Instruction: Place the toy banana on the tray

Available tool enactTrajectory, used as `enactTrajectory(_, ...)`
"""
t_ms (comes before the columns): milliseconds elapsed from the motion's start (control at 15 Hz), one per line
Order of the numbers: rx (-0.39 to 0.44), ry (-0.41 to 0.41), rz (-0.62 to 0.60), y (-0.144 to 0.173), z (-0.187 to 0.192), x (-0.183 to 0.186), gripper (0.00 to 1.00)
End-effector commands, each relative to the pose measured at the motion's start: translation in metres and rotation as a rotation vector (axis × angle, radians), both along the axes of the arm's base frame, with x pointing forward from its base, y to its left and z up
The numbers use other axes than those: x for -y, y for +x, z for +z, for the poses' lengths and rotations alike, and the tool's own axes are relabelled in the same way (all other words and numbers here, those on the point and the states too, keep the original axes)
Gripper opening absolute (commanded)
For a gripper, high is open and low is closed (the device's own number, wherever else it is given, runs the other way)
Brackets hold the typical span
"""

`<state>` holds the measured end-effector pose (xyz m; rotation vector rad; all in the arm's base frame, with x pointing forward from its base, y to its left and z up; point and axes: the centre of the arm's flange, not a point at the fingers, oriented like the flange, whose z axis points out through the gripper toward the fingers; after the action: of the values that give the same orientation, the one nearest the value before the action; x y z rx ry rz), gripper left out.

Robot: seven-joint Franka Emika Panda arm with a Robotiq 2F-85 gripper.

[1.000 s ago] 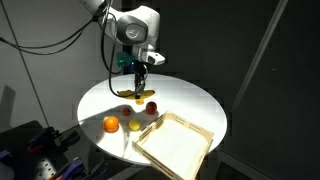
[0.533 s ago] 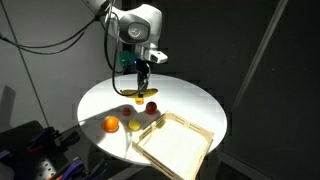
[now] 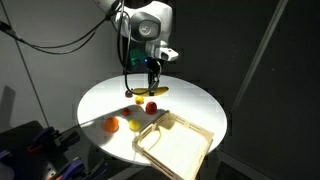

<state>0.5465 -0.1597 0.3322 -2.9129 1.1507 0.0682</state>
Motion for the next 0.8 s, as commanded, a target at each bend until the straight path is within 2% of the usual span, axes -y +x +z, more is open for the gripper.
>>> enactTrajectory(0,-0.006,0.008,-0.052,0.024,0.005,0.023,0.15)
enactTrajectory(400,-0.033,-0.002,-0.106,0.038,0.001,0.066,0.15)
enactTrajectory(733,0.005,-0.007,-0.142,0.042,-0.008,0.099,0.15)
